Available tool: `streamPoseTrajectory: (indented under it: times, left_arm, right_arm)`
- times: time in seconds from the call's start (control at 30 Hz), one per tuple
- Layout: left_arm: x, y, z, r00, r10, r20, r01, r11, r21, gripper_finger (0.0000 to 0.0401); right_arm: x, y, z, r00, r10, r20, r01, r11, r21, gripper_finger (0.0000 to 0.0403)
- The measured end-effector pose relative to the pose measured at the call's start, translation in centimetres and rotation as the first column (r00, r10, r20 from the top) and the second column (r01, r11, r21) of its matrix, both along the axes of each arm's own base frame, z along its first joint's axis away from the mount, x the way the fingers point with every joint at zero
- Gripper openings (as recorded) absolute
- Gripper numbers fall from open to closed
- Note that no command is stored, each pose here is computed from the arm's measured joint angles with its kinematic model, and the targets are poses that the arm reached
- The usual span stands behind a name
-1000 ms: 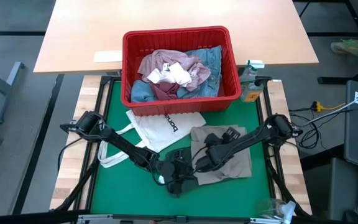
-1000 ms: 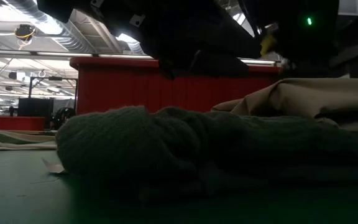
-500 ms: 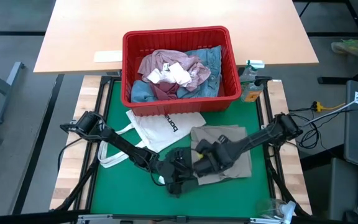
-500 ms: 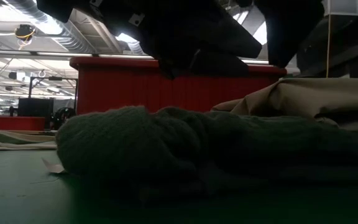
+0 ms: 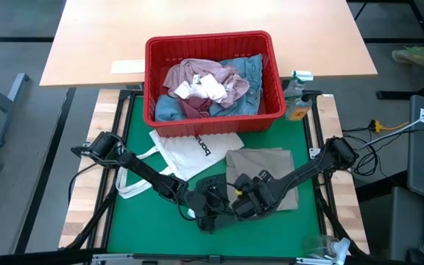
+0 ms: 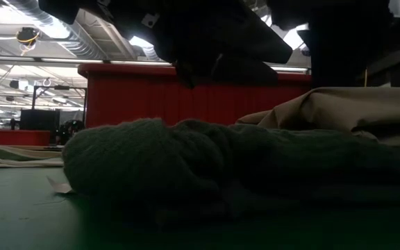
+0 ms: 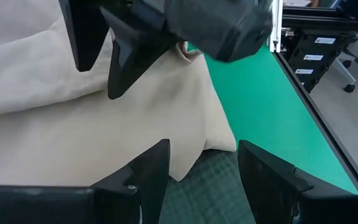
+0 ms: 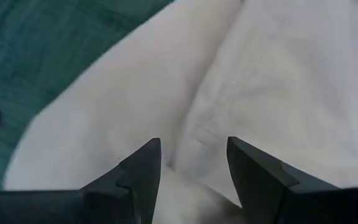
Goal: Fold laundry
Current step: Fold the grey shorts
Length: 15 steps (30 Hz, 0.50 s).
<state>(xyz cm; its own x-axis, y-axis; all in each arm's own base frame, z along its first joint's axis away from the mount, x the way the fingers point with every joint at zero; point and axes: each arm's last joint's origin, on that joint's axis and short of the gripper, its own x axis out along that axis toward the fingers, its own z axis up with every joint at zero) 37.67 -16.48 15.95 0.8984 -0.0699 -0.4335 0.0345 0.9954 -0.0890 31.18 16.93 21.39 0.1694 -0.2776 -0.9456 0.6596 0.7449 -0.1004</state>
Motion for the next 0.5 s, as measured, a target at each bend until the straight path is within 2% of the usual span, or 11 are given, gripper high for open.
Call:
streamPoseTrajectory:
  times: [0.1,0.17,0.37,0.4,0.5]
  left_arm:
    - [0.0,0.0,0.0,1.000,0.001,0.002,-0.001,1.000,-0.001,0.0183]
    - [0.1,0.0,0.2,1.000,0.001,0.021,0.000,1.000,-0.010,0.0183]
    - [0.6,-0.2,1.0,0.991,0.014,0.132,-0.006,0.998,-0.057,0.0183]
    - [0.6,-0.2,1.1,0.990,0.015,0.141,-0.006,0.998,-0.062,0.0183]
    - [0.8,-0.2,0.5,0.989,0.028,0.144,-0.020,0.998,-0.055,0.0183]
  right_arm:
    - [-0.2,-0.1,-0.6,1.000,-0.001,-0.013,0.001,1.000,0.001,0.0177]
    - [-0.2,-0.1,-0.7,1.000,-0.001,-0.012,0.001,1.000,0.004,0.0155]
    - [-0.3,-0.2,-0.6,1.000,0.005,-0.026,-0.005,1.000,-0.004,0.0026]
    - [-0.4,-0.2,-0.3,0.999,0.009,-0.040,-0.009,1.000,-0.012,0.0014]
    - [-0.6,-0.3,1.2,0.997,0.003,-0.083,-0.007,0.999,-0.038,0.0023]
